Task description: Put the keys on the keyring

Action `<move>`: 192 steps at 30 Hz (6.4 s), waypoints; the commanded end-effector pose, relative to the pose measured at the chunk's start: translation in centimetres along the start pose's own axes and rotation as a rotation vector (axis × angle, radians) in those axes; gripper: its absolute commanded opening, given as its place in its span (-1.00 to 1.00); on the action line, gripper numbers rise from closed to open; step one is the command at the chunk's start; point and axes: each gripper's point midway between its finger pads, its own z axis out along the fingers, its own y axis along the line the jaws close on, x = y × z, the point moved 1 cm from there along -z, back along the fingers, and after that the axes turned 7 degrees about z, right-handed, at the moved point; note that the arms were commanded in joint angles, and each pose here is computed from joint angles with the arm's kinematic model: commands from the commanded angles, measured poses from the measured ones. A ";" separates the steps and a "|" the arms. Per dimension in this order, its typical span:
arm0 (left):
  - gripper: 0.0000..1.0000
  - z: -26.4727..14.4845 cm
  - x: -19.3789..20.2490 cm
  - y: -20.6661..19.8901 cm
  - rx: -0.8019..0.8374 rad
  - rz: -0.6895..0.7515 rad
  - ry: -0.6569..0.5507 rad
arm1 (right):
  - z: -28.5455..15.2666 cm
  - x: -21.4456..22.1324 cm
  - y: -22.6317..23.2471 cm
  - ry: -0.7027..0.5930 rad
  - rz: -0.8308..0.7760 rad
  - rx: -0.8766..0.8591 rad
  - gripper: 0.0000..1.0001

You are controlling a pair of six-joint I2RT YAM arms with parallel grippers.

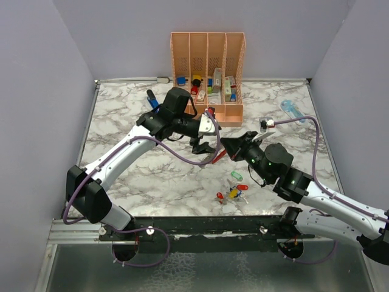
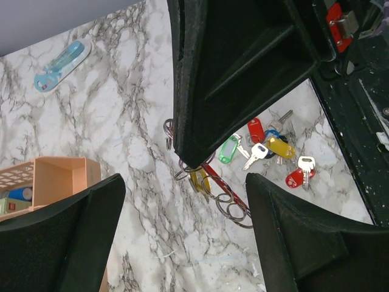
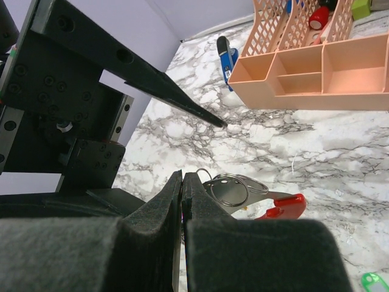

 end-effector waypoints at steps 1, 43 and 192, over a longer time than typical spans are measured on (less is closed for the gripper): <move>0.60 -0.5 -1.9 -1.0 0.034 0.036 -0.074 | 0.1 -0.8 0.6 -0.036 0.058 -0.013 -0.97; -0.19 1.6 0.3 -3.1 0.090 -0.044 -0.062 | 0.1 -1.6 -0.4 -0.089 0.152 0.064 -0.98; -0.98 1.9 1.0 -1.5 -0.012 -0.123 -0.109 | -1.8 0.0 0.1 -0.085 0.123 -0.128 -0.98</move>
